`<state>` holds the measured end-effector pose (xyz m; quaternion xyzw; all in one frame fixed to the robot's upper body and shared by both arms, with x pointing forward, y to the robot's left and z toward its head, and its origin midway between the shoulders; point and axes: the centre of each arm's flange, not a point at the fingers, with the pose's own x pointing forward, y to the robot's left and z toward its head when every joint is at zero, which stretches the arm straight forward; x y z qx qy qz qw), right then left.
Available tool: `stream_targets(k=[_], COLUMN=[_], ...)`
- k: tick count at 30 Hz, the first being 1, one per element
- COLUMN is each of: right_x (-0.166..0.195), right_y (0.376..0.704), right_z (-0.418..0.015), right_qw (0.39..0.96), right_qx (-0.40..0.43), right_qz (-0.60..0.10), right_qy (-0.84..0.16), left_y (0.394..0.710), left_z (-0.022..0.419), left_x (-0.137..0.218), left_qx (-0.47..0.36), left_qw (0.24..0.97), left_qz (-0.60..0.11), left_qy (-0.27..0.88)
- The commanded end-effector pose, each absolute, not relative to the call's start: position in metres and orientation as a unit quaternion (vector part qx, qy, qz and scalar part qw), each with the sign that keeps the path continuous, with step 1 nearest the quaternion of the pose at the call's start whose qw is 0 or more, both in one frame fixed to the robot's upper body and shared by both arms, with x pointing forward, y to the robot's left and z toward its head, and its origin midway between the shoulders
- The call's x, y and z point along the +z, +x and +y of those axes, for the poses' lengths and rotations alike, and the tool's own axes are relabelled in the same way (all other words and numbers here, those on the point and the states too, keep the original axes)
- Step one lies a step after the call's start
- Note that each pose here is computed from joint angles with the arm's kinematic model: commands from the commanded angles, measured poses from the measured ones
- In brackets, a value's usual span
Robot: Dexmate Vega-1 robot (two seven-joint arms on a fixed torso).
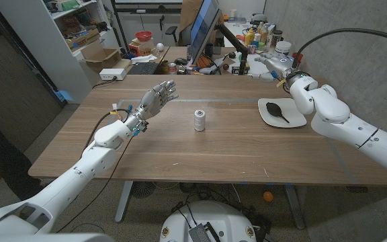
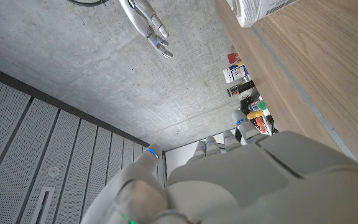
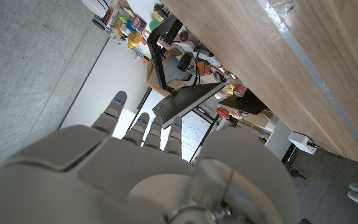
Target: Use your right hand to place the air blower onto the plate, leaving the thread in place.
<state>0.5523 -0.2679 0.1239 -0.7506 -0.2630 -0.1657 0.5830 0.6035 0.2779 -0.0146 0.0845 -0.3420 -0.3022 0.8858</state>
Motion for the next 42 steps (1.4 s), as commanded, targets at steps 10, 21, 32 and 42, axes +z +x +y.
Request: stream_targets(k=[10, 21, 32, 42], right_x=[0.142, 0.14, 0.131, 0.115], right_y=[0.534, 0.528, 0.502, 0.488], right_z=[-0.255, -0.246, -0.228, -0.225], right_qw=[0.553, 0.537, 0.521, 0.53], right_qx=[-0.172, -0.179, -0.19, -0.201], right_qz=[-0.3, -0.298, -0.329, -0.326], right_qy=[-0.758, -0.769, -0.765, -0.757], left_y=[0.598, 0.595, 0.58, 0.572], left_z=[0.284, 0.293, 0.305, 0.306], left_x=[-0.02, -0.022, -0.026, -0.038], left_qx=[-0.309, -0.316, -0.334, -0.352], left_qw=[0.883, 0.882, 0.872, 0.867], left_qz=[-0.342, -0.339, -0.346, -0.343], left_qy=[0.082, 0.085, 0.091, 0.087])
